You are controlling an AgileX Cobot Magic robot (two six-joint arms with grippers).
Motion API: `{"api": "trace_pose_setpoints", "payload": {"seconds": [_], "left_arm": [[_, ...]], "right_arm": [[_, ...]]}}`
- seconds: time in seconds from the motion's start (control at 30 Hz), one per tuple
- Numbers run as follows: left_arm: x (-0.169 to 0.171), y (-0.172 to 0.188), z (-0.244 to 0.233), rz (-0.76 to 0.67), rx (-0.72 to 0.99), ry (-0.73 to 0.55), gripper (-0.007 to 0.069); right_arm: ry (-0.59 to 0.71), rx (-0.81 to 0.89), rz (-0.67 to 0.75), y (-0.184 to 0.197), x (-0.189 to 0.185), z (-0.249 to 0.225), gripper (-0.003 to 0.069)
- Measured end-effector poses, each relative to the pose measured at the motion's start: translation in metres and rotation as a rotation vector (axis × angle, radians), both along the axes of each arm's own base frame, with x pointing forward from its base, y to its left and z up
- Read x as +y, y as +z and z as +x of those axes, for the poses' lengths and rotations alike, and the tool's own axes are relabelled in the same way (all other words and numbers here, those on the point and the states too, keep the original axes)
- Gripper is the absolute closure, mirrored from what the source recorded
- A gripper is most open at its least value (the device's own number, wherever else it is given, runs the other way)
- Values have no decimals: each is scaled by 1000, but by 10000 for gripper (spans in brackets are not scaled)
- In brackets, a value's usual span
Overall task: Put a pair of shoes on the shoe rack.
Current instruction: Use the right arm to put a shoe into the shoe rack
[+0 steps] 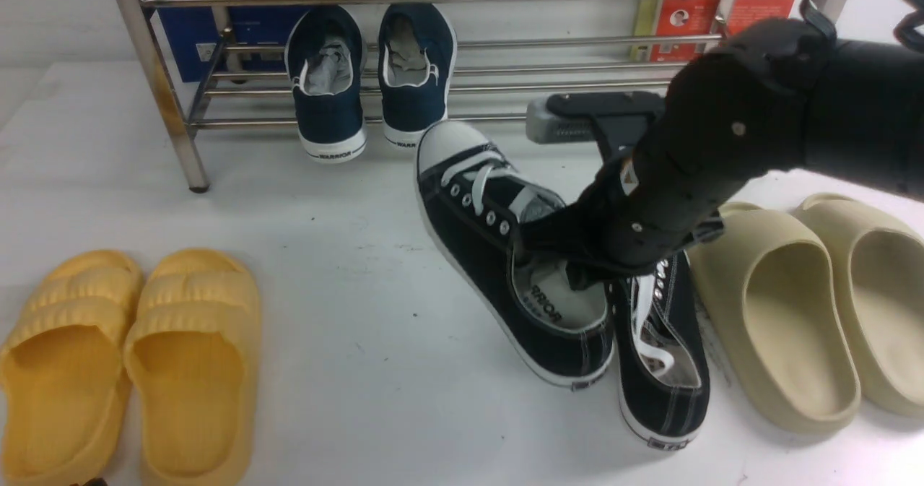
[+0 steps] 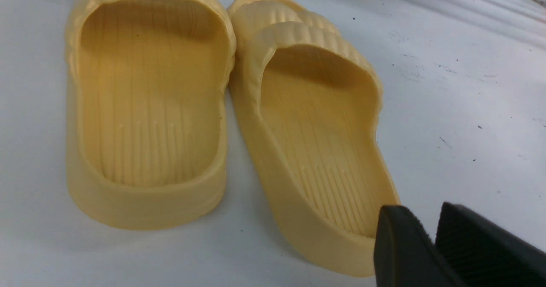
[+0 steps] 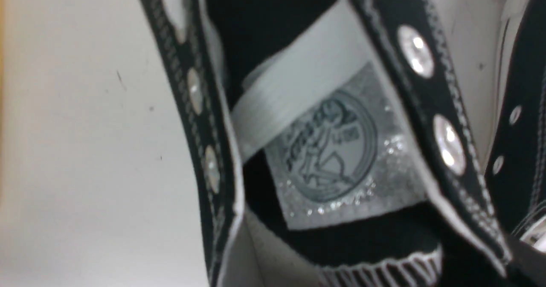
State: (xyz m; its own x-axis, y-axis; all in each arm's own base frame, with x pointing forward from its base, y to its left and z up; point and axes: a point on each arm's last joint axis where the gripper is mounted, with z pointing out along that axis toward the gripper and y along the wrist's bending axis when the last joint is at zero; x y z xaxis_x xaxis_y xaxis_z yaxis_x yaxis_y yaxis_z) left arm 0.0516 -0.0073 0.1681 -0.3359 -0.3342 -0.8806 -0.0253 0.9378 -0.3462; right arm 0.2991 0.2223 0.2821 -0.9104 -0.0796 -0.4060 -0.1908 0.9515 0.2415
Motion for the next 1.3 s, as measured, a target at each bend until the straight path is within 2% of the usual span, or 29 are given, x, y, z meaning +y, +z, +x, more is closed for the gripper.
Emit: {"api": "trace_pose_setpoints", "payload": {"seconds": [0.3,0.53,0.77,1.07,1.3], "left_arm": [[0,0,0,0,0,0,471],[0,0,0,0,0,0,470],[0,0,0,0,0,0,460],[0,0,0,0,0,0,449],[0,0,0,0,0,0,443]], "right_arm": [[-80,-21,28,-6,-19,60,643],[-128,-32,108,-17,-21,109,643],[-178,-123,180,-22,-24,163,642],[-172,-219,225,-19,-14,195,641],[-185,-229,227,-24,-19,204,641]]}}
